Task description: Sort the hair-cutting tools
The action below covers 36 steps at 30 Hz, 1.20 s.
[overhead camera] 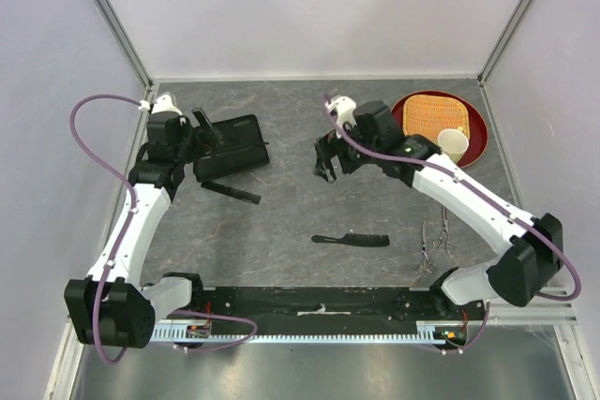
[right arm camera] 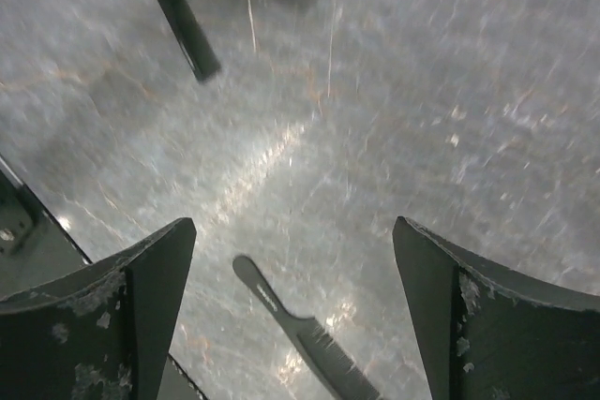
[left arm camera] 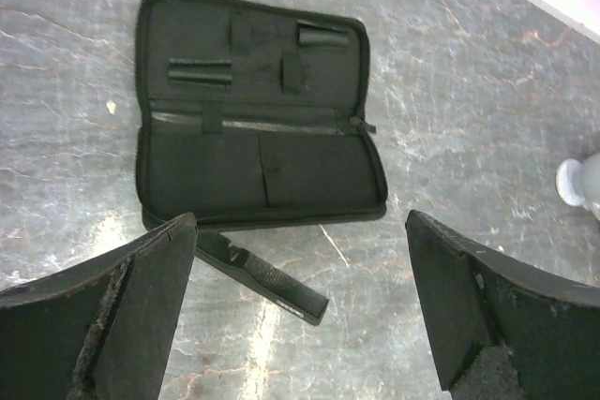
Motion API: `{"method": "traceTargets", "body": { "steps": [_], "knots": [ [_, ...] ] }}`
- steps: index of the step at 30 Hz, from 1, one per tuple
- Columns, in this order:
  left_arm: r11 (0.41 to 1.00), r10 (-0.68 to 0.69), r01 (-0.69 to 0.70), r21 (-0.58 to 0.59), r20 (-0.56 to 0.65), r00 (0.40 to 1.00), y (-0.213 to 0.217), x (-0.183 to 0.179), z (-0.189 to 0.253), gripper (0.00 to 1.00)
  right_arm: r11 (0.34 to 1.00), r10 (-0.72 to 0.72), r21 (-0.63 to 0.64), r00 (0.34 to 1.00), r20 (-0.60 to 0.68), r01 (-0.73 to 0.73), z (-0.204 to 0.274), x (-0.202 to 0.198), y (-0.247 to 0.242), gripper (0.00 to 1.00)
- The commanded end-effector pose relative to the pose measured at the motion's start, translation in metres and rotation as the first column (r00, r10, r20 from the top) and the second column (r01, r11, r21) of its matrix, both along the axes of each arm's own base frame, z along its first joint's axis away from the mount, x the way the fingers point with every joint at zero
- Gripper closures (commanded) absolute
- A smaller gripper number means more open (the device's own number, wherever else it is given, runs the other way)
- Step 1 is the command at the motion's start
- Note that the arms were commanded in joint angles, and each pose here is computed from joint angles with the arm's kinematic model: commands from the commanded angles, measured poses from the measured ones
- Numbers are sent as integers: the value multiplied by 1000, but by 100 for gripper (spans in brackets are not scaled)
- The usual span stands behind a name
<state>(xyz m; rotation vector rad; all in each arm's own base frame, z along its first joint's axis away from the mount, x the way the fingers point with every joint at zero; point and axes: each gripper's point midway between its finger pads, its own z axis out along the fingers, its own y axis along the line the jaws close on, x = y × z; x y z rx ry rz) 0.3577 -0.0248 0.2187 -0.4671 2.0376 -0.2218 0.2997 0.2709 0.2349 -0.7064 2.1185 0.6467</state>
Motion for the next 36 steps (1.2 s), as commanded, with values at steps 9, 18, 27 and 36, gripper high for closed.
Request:
{"method": "traceTargets", "body": {
  "steps": [9, 18, 27, 36],
  "knots": [
    [966, -221, 237, -108, 143, 965, -45, 1, 21, 5, 956, 101, -245, 962, -254, -165, -122, -89, 2, 12],
    [957, -255, 269, -106, 133, 958, -50, -2, 13, 6, 839, 245, -394, 908, -341, -374, -182, -118, -1, 20],
    [961, -252, 264, -88, 128, 959, -47, -3, 12, 6, 773, 241, -495, 906, -349, -397, -215, -112, 0, 36],
    [961, -256, 268, -75, 135, 957, -47, -2, 14, 6, 756, 228, -535, 918, -325, -377, -227, -106, 2, 46]
  ]
}}
